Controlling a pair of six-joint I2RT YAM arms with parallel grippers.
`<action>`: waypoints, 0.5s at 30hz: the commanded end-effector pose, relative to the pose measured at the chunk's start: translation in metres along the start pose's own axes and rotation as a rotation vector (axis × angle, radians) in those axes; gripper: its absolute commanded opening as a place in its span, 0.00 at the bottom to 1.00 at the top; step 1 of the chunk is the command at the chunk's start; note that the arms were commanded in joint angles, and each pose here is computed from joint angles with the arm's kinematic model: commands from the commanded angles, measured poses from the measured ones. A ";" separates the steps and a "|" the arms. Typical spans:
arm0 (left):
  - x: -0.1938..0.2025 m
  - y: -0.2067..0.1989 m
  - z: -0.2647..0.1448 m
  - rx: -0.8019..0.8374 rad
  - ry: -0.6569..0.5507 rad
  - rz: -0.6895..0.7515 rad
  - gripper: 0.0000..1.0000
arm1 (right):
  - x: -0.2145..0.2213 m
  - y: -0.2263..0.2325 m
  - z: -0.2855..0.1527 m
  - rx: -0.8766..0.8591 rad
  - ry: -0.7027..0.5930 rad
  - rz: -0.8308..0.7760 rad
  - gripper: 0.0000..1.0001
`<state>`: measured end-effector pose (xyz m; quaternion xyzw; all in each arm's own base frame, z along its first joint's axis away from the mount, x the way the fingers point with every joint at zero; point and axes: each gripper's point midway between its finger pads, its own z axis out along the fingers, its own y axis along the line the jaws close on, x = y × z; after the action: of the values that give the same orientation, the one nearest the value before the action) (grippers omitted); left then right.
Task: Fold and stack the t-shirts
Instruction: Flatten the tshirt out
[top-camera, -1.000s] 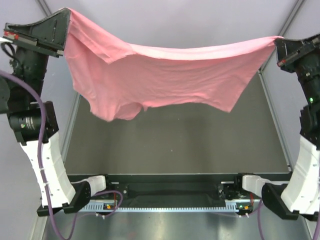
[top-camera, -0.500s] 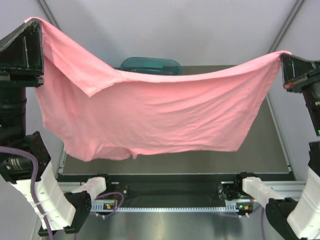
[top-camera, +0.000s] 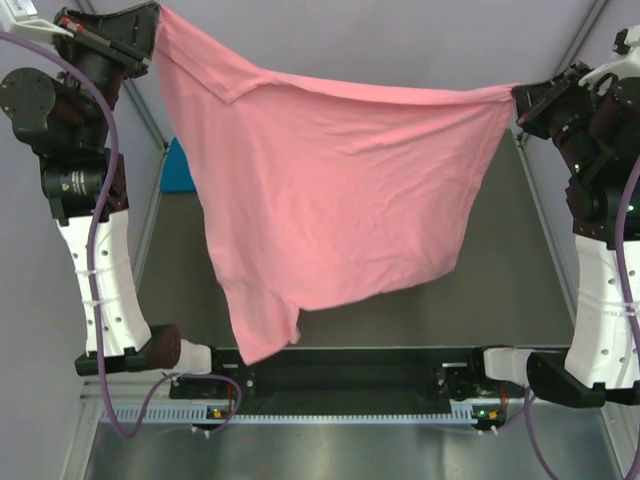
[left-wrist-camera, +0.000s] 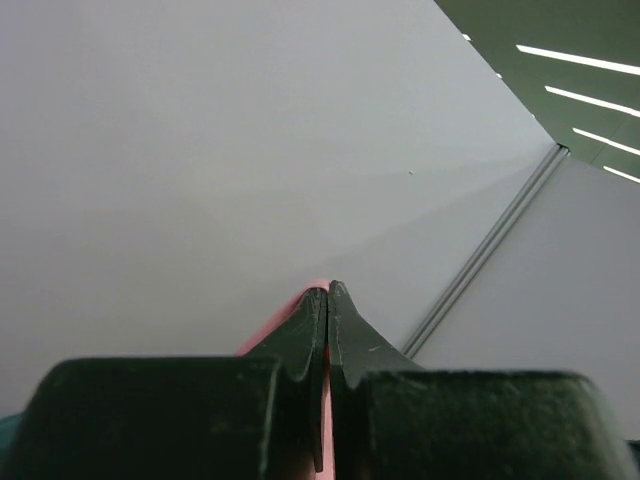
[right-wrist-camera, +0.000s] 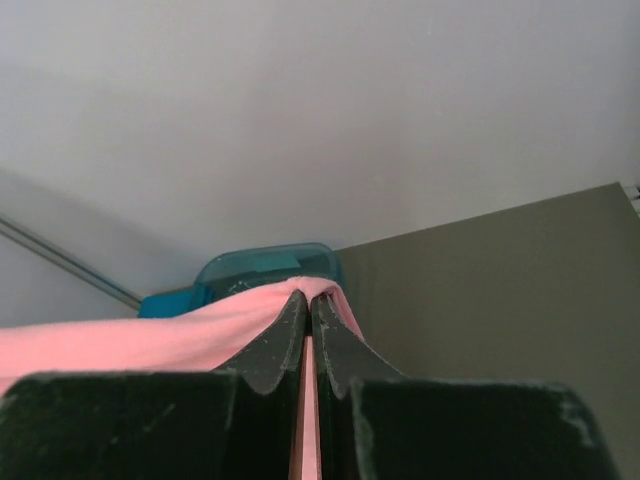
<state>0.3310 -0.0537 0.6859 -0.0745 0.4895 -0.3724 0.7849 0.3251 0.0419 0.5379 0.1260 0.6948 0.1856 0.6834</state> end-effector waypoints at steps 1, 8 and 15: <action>-0.043 -0.063 -0.024 0.157 -0.112 0.047 0.00 | -0.047 0.020 -0.040 -0.058 -0.167 -0.030 0.00; -0.055 -0.078 -0.041 0.158 -0.138 0.084 0.00 | -0.045 0.020 -0.056 -0.063 -0.169 -0.027 0.00; -0.075 -0.114 -0.087 0.169 -0.191 0.174 0.00 | -0.022 0.018 -0.092 -0.088 -0.137 -0.027 0.00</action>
<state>0.2388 -0.0640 0.7258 -0.0262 0.4343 -0.3609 0.8249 0.2503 0.0382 0.5635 0.1125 0.6486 0.1944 0.7272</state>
